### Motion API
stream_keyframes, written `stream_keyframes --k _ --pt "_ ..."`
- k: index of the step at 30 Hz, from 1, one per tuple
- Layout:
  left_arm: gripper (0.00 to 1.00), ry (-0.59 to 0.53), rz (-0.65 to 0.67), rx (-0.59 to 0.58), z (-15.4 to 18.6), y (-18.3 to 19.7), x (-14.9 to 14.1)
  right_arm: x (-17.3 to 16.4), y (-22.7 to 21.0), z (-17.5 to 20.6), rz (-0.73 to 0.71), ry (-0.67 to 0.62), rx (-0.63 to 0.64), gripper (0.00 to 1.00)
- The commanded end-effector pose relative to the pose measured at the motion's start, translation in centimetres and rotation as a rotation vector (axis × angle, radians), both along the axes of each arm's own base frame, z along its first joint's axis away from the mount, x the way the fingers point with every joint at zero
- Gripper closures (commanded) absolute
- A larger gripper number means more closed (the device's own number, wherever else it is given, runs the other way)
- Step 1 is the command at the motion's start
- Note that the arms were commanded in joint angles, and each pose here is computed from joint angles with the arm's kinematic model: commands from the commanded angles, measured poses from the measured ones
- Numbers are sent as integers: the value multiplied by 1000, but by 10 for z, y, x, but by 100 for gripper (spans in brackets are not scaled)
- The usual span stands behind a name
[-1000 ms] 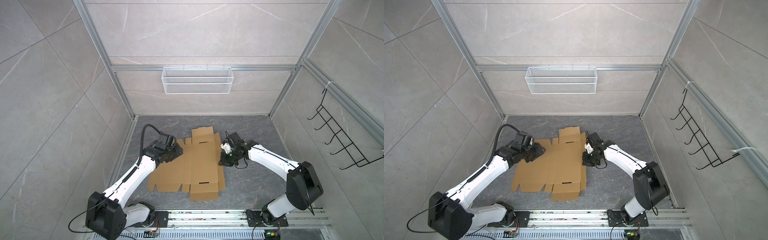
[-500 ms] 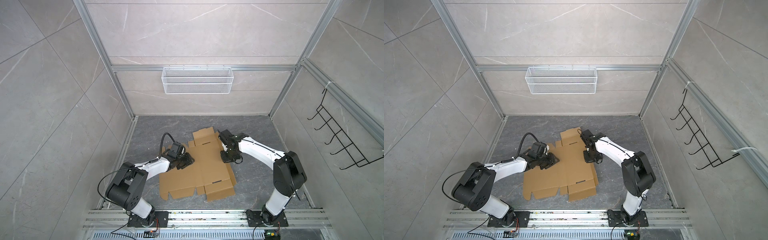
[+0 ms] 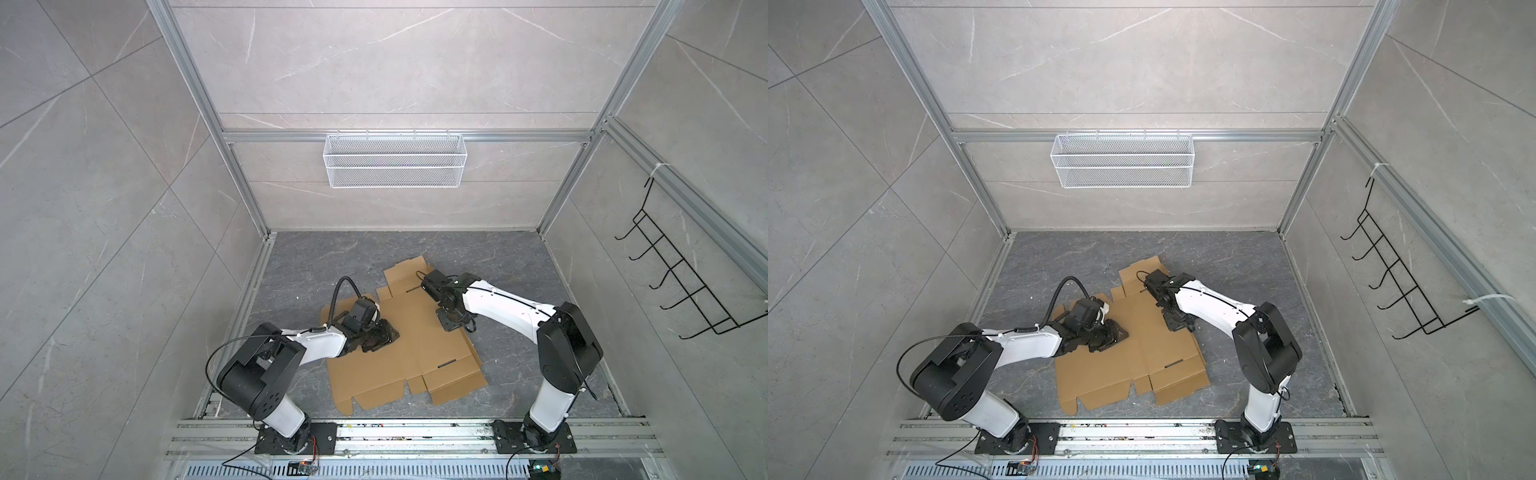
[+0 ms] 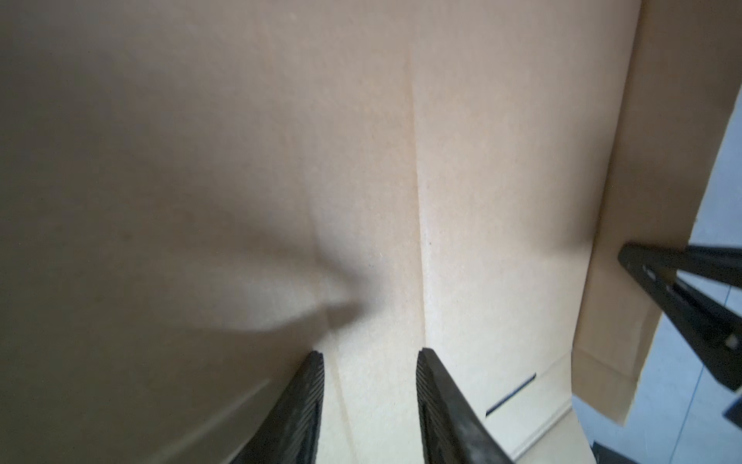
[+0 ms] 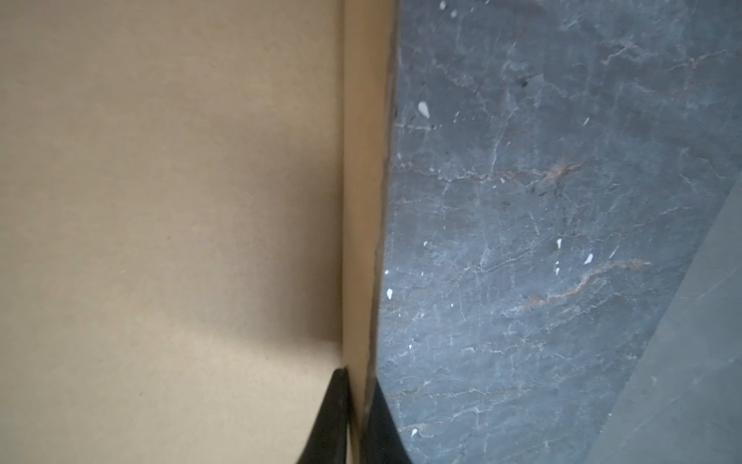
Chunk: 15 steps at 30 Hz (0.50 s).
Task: Assemble paper box
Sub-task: First fold the bottom flaps of a flat cardboard box at the center of the table.
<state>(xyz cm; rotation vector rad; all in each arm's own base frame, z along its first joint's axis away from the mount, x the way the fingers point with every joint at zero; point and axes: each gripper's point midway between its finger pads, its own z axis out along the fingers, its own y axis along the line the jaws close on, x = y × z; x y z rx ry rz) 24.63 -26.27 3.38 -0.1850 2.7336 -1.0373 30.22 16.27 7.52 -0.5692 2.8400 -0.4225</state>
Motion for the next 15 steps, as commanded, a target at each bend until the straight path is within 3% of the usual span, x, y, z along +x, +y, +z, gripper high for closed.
stream_keyframes --k 1,4,7,10,15 --pt "58 -5 -65 41 17 10 -19 -18 10 3 167 67 42 86" --pt "57 -154 -91 107 56 23 7 -23 19 -1 249 90 46 87" --pt "54 -229 -86 52 95 30 51 -14 20 2 241 61 26 88" --pt "52 -237 -46 -53 122 26 102 -8 26 2 242 40 46 88" --pt "50 -234 -65 -103 137 -6 164 -2 29 0 253 8 49 88"
